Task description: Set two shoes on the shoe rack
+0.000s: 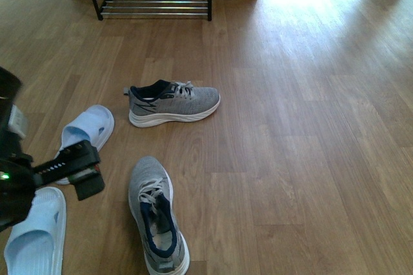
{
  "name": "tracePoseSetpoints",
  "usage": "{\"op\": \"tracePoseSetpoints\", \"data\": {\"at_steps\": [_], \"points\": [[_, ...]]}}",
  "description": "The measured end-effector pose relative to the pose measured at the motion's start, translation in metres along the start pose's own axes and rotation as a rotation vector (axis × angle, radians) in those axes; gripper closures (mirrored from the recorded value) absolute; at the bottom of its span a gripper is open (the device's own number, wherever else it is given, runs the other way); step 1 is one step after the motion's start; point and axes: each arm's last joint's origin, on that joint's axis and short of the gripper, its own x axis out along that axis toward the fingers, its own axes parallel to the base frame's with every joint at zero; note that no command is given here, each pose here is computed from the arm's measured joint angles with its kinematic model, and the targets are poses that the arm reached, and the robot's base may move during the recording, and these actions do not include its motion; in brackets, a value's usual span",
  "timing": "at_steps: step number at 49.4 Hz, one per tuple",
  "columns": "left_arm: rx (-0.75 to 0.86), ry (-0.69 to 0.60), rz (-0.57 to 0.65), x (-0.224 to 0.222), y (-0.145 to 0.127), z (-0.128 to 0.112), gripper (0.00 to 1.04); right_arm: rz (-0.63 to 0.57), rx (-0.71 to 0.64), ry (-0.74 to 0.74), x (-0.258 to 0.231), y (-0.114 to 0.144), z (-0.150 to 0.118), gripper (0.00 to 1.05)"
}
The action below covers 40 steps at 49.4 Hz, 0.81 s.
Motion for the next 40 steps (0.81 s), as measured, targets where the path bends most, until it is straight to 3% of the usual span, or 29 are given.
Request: {"op": "tracePoseSetpoints", "data": {"at_steps": [13,40], "points": [[0.110,0.148,0.105,0.066,-0.016,-0.004,0.09,0.000,0.000,0.000,0.000,0.000,0.000,0.09],[0.201,0.259,0.113,0.140,-0.044,-0.014,0.09,0.000,0.000,0.000,0.000,0.000,0.000,0.09]]}}
